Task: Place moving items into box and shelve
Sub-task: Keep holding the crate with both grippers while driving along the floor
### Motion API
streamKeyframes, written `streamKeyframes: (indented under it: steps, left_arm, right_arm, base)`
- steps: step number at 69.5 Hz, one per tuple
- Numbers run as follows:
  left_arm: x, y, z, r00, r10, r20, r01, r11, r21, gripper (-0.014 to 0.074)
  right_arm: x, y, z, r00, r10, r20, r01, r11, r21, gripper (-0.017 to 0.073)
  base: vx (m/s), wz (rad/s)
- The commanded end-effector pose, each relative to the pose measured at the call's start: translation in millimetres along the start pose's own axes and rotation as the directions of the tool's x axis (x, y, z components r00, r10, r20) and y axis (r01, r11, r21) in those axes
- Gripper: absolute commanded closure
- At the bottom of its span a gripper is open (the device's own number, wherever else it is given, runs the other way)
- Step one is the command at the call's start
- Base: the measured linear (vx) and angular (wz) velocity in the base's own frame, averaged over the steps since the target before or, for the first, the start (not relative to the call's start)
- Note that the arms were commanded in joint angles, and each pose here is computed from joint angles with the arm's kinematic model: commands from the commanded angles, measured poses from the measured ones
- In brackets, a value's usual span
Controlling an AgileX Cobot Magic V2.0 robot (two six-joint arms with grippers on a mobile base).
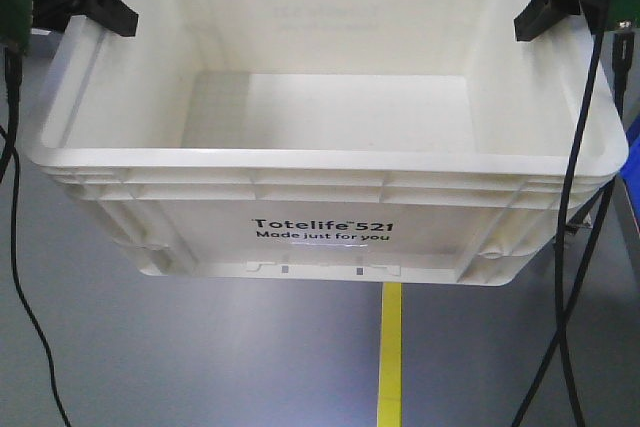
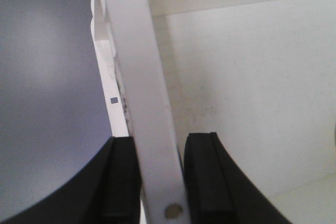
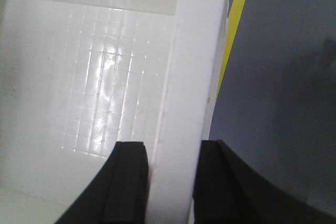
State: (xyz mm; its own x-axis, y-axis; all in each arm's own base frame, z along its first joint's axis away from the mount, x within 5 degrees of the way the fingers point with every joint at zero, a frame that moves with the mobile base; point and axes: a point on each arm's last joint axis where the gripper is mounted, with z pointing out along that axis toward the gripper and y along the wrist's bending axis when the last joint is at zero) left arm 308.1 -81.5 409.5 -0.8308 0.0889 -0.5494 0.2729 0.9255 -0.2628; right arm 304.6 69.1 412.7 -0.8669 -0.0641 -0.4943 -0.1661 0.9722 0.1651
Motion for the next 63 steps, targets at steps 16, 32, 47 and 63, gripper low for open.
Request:
streamKeyframes:
  steps: [16,32,47,63]
  left_arm:
    - [-9.4,-38.9,-34.5,0.982,-0.061,0.177,0.014,0.967,0.256,0.0598]
    - [-9.4,-38.9,-34.5,0.982,-0.061,0.177,0.014,0.967,0.256,0.0598]
    - [-9.4,-38.9,-34.5,0.982,-0.061,0.177,0.014,0.967,0.256,0.0598]
    - [-9.5,-38.7,-34.1,0.982,-0.061,0.177,0.014,0.967,0.255,0.0598]
  right_arm:
    - [1.3,30.2,-32.9,0.996,0.023,0.082,-0.003,0.972,-0.235,0.0564]
    - [1.3,30.2,-32.9,0.996,0.023,0.082,-0.003,0.972,-0.235,0.0564]
    - [1.3,30.2,-32.9,0.996,0.023,0.082,-0.003,0.972,-0.235,0.0564]
    - [1.3,30.2,-32.9,0.996,0.023,0.082,-0.003,0.972,-0.235,0.0564]
  base:
    - [0.6,-0.11]
    - [0.6,-0.13]
    - [0.6,-0.11]
    - [0.6,-0.08]
